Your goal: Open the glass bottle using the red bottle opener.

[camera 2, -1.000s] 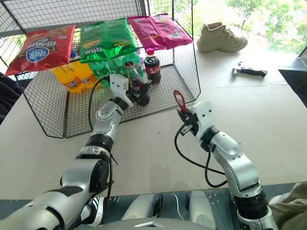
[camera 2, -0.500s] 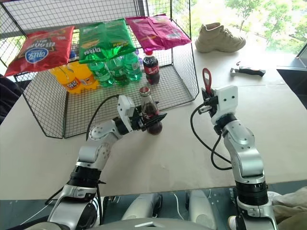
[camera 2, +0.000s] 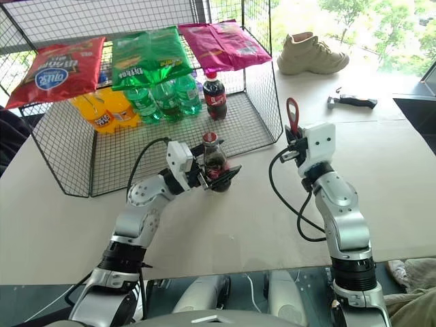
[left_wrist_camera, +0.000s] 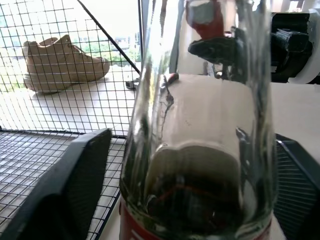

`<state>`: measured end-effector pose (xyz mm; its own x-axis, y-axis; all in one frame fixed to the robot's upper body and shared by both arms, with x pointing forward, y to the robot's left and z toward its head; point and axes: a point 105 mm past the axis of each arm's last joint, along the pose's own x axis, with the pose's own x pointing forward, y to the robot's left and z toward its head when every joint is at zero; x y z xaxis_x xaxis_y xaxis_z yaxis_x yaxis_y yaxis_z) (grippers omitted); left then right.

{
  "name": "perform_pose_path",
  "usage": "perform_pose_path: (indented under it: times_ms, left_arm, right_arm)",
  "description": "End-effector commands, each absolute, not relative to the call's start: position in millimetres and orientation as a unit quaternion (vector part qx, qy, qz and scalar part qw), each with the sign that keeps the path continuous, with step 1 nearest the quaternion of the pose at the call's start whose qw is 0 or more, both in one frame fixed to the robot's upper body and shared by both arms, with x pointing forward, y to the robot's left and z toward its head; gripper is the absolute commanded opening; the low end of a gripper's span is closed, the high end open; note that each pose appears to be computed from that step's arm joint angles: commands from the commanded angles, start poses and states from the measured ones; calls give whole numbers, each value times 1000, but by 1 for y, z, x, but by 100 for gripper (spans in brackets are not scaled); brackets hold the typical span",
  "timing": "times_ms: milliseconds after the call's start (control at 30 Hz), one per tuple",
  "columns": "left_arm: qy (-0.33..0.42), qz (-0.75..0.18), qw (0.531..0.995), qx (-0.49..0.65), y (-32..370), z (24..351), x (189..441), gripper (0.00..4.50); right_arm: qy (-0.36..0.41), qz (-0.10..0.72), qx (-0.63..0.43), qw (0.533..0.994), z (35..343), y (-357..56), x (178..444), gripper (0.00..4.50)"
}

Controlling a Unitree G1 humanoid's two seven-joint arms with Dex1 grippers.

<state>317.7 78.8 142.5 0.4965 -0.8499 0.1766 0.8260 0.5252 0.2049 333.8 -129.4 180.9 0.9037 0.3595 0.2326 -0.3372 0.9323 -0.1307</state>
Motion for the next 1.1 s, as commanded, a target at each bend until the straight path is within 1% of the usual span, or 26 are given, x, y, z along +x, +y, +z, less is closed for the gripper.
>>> perform_pose_path:
  times_ms: [33,300,433,867,1100]
  left_arm:
    - [-167,-486,857,51,76,160,312,447]
    - [-188,-485,853,34,71,176,314,447]
    - [-193,-486,852,35,69,179,316,447]
    - [-179,-488,853,38,79,181,310,447]
    - [-168,-494,852,29,78,179,308,447]
  right_arm:
    - [-158,183,-44,969,195,-127,332,0]
    - [-155,184,-46,970,194,-126,334,0]
    - [-154,184,-46,970,193,-126,334,0]
    - [-152,184,-45,970,191,-125,335,0]
    - [-150,186,-43,970,189,-123,335,0]
